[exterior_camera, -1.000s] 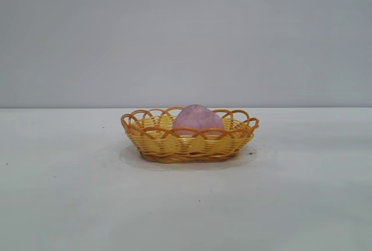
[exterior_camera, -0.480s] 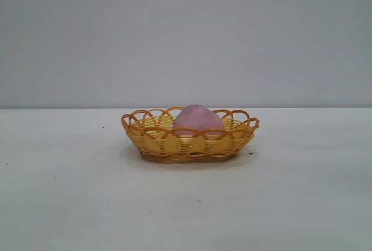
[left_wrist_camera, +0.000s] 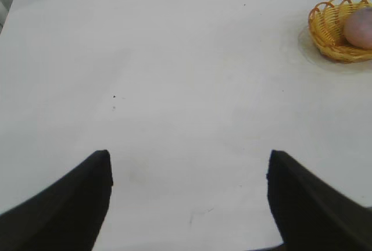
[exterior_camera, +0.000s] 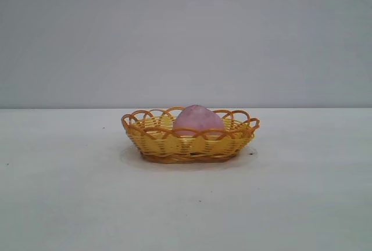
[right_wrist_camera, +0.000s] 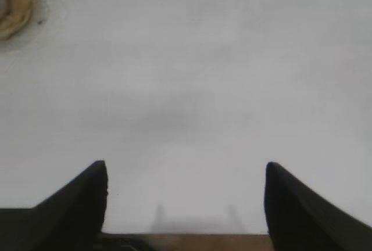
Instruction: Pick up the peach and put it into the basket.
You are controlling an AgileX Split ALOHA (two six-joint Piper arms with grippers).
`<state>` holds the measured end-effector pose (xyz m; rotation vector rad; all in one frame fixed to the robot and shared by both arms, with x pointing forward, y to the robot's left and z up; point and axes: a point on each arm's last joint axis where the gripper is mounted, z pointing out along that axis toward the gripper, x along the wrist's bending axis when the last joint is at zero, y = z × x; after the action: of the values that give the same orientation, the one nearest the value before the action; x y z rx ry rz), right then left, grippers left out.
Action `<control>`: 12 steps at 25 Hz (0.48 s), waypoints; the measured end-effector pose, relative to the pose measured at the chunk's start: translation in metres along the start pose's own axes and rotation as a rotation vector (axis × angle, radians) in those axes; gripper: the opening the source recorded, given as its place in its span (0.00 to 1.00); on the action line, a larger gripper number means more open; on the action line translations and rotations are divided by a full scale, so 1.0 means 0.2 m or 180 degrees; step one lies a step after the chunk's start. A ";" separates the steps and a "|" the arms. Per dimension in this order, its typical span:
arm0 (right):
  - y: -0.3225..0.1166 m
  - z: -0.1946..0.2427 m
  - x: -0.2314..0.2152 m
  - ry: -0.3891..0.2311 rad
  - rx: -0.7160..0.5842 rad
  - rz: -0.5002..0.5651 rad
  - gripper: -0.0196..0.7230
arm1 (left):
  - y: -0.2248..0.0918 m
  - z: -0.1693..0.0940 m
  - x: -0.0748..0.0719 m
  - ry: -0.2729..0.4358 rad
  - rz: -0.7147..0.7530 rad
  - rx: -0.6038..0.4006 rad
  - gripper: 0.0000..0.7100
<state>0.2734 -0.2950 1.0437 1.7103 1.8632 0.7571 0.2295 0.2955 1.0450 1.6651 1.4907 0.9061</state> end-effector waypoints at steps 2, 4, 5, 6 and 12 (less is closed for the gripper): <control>-0.01 -0.02 0.00 0.0001 -0.0090 0.0000 0.75 | 0.00 0.00 0.00 0.0000 0.0000 0.0000 0.74; -0.03 -0.02 0.00 0.0002 -0.0132 0.0000 0.75 | 0.00 0.00 0.00 0.0000 0.0000 0.0000 0.74; -0.04 -0.03 0.00 0.0002 -0.0167 0.0000 0.75 | 0.00 0.00 0.00 0.0000 0.0000 0.0000 0.74; -0.05 -0.04 0.00 0.0002 -0.0199 -0.0001 0.75 | 0.00 0.00 0.00 0.0000 0.0000 0.0000 0.74; -0.12 -0.11 0.00 0.0007 -0.0619 -0.0001 0.75 | 0.00 0.00 0.00 0.0000 0.0000 0.0000 0.74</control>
<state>0.2407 -0.2982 1.0440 1.5870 1.7294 0.9087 0.2295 0.2955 1.0450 1.6651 1.4907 0.9061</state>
